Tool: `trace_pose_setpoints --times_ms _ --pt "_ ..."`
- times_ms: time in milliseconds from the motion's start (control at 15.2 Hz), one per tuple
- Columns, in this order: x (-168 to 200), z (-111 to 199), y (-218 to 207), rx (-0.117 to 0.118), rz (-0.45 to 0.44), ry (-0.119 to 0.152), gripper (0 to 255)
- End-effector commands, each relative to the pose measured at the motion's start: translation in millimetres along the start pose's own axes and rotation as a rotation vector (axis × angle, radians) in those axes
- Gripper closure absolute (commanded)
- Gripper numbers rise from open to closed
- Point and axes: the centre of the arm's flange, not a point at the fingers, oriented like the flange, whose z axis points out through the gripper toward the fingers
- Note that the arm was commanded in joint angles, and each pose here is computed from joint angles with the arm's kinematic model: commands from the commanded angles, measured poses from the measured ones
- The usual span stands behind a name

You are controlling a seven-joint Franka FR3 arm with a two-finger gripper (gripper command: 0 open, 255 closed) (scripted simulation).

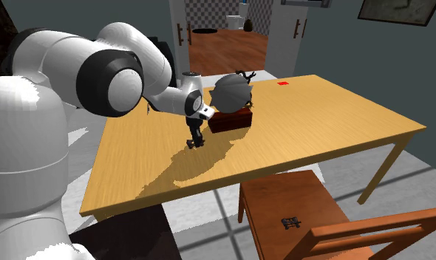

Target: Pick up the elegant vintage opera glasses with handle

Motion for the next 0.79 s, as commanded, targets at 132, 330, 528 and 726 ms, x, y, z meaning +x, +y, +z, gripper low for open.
trace_pose_setpoints --times_ms 132,330,528,726 --pt "0 0 0 0.000 0.000 0.000 255" --pt "0 0 0 0.000 0.000 0.000 255" --pt "0 -10 -1 0.000 0.000 0.000 255" --pt "0 -26 -2 0.000 0.000 0.000 255"
